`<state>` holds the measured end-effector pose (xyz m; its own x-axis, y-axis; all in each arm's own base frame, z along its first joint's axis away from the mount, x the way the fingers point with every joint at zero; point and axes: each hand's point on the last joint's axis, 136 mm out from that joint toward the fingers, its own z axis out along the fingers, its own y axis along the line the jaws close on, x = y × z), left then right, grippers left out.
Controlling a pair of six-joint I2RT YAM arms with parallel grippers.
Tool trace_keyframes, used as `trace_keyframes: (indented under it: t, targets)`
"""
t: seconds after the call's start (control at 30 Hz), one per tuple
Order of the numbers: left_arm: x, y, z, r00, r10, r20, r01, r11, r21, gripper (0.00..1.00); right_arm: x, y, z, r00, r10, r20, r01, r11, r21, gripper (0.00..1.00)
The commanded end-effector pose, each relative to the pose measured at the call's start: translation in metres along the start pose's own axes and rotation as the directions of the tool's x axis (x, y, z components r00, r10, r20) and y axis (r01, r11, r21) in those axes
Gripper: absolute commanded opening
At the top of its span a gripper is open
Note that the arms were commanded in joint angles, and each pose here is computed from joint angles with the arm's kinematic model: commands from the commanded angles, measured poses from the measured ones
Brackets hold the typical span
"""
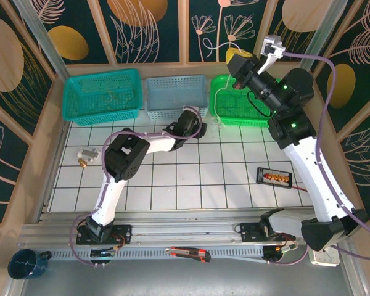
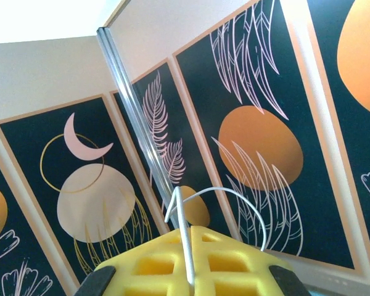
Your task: Untangle the cables
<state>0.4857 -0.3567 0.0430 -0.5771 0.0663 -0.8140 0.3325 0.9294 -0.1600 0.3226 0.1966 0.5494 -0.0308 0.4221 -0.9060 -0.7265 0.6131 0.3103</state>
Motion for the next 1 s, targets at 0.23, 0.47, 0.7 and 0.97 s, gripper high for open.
trace_keyframes:
  t: [0.23,0.47,0.7,0.97]
  targets:
    - [0.022,0.006,0.026,0.996,0.049,-0.069,-0.052,0.998,-0.042,0.33,-0.008,0.0,-0.011,0.999,-0.02,0.03,0.02,1.0,0.005,0.0]
    - [-0.015,-0.006,-0.015,0.999,0.054,0.005,-0.054,0.998,0.024,0.0,-0.005,-0.002,-0.008,1.0,-0.009,0.024,0.009,1.0,-0.001,0.0]
    - [-0.075,-0.016,-0.098,0.99,0.032,0.137,-0.047,0.994,0.101,0.0,-0.005,-0.008,-0.006,0.999,-0.016,0.03,0.015,1.0,0.018,0.0]
    - [-0.146,0.056,-0.174,0.956,-0.019,0.294,0.029,0.999,-0.029,0.0,0.001,-0.011,0.005,1.0,0.018,0.009,-0.018,1.0,-0.011,0.0]
